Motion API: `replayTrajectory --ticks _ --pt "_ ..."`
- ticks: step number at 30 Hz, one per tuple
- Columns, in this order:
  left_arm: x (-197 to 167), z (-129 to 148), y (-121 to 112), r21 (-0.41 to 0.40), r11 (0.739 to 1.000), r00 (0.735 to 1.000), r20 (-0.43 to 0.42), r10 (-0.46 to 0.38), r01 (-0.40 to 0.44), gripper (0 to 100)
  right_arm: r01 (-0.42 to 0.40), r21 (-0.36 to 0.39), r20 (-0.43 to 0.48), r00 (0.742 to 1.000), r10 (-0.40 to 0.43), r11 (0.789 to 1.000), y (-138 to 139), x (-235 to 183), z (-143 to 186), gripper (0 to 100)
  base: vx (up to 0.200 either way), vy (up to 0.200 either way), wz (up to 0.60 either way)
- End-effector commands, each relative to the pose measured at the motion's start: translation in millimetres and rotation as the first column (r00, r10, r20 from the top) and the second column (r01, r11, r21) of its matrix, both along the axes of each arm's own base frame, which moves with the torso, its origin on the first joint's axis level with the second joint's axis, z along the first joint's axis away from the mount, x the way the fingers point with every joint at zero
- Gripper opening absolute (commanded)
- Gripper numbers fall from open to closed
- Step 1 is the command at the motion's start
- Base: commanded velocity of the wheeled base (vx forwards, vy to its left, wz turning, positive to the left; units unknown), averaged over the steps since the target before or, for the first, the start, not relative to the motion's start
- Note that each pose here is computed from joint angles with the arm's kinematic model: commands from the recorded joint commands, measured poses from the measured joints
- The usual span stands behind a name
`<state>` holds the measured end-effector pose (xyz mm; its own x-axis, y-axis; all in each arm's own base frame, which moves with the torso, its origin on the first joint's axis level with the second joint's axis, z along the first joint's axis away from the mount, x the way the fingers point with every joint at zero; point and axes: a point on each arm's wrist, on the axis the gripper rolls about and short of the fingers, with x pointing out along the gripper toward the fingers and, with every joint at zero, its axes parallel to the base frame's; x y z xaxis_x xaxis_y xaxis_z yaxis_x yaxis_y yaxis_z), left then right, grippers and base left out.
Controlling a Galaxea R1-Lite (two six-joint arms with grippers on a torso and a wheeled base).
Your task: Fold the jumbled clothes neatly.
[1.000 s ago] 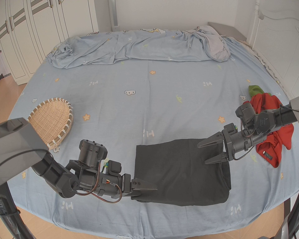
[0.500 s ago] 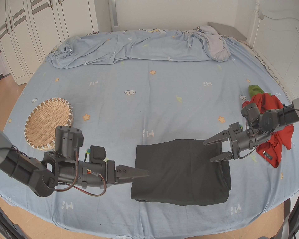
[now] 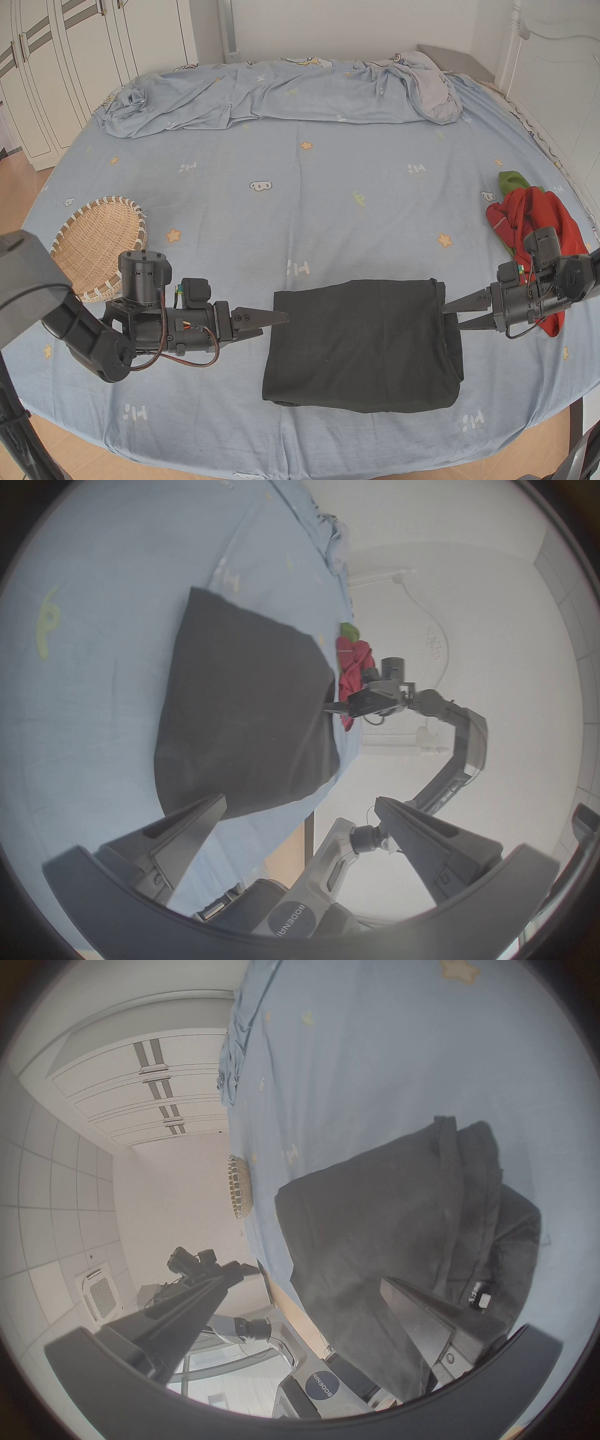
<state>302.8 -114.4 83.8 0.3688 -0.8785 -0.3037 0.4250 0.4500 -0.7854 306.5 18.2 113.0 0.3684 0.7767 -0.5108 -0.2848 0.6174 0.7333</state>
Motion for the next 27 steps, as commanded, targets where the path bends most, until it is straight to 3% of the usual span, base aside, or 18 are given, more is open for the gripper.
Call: replayTrajectory --ticks 1,12,21,27 --pt "23.5 -31.2 -7.7 -0.009 1.0 0.999 -0.035 0.008 -0.008 100 0.045 -0.016 -0.03 0.999 -0.045 0.999 -13.0 -14.5 -23.1 100 0.0 0.0 0.0" --pt "31.5 -39.1 -9.7 -0.018 1.0 0.998 -0.062 0.019 -0.02 100 0.091 -0.021 -0.035 0.995 -0.092 0.996 -28.4 -17.2 -26.3 100 0.0 0.0 0.0" --pt "38.9 -52.8 -11.4 -0.006 1.0 0.997 -0.076 0.022 -0.022 100 0.062 -0.02 -0.036 0.997 -0.063 0.998 -21.1 7.6 -56.1 100 0.0 0.0 0.0" --pt "36.0 -57.1 -6.5 0.0 1.0 0.995 -0.096 0.03 -0.03 100 0.036 -0.017 0.001 0.999 -0.036 0.999 -13.1 11.5 -49.9 100 0.0 0.0 0.0"
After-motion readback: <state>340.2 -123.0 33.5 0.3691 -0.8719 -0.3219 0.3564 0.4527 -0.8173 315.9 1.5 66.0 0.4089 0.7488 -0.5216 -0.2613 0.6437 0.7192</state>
